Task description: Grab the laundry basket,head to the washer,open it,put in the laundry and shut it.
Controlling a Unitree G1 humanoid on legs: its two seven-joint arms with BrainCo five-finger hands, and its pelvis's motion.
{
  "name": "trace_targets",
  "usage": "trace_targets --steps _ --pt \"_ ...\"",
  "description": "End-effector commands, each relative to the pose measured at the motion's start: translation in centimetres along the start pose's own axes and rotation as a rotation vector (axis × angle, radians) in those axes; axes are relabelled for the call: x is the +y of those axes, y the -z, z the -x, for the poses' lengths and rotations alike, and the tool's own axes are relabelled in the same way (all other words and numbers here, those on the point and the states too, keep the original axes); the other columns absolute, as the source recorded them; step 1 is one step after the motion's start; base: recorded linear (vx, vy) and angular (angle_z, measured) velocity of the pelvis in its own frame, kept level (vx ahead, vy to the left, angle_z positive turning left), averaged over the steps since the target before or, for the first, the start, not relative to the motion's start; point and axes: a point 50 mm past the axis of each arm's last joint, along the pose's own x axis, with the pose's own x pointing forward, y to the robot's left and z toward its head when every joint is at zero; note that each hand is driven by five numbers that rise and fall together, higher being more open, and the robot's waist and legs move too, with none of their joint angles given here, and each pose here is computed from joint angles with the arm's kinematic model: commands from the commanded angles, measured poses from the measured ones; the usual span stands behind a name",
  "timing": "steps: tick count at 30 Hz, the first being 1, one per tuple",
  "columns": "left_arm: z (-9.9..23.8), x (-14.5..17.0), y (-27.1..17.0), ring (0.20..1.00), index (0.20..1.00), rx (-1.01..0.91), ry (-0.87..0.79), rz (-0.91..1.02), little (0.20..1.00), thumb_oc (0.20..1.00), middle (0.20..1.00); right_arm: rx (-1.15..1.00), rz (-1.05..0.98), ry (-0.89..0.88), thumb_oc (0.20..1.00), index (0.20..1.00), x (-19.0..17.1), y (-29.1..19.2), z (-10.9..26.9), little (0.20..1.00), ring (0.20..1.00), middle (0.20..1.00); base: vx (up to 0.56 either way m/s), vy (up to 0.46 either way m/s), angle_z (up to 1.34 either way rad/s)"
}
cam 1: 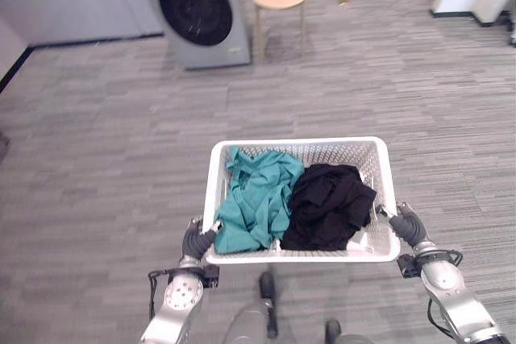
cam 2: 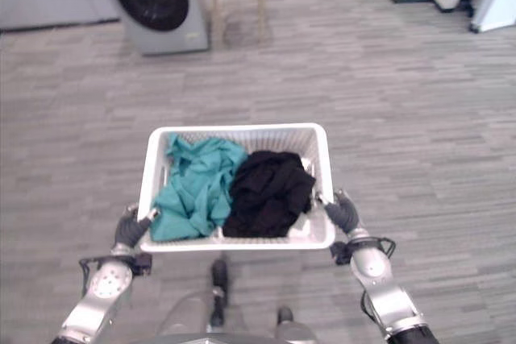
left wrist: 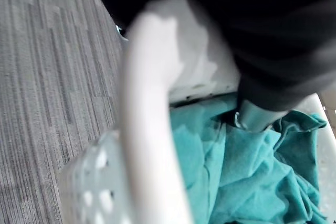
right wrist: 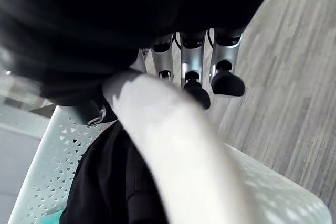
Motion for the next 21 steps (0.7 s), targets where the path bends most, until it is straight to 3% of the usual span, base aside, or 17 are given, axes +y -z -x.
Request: trace_targets --steps 1,12,18,21 --pt "-0.3 -0.5 -3.5 0.200 0.200 -0.195 0.073 0.046 0.200 0.200 0.200 -0.306 -0.113 0.035 0.200 0.200 -1.1 -5.9 -1.6 0.200 0.200 0.200 0.29 0.077 -0.27" --pt "-0.6 0.3 -4.3 0.200 0.200 -0.220 0.050 0.022 0.200 0.200 0.200 -0.304 -0.150 -0.017 0.200 0.200 0.4 -6.1 -1.7 0.200 0.200 0.200 0.24 0.076 -0.34" --pt "-0.8 0.6 -4.1 0.200 0.200 -0.223 0.019 0.042 0.200 0.200 0.200 -0.294 -0.161 0.004 0.200 0.200 -0.1 -5.7 -1.4 0.200 0.200 0.200 0.39 -0.134 -0.03" --pt "-0.5 0.2 -3.6 0.200 0.200 -0.206 0.028 0.058 0.200 0.200 0.200 -0.281 -0.150 0.006 0.200 0.200 -0.4 -5.3 -1.2 0.200 0.200 0.200 0.48 -0.245 0.82"
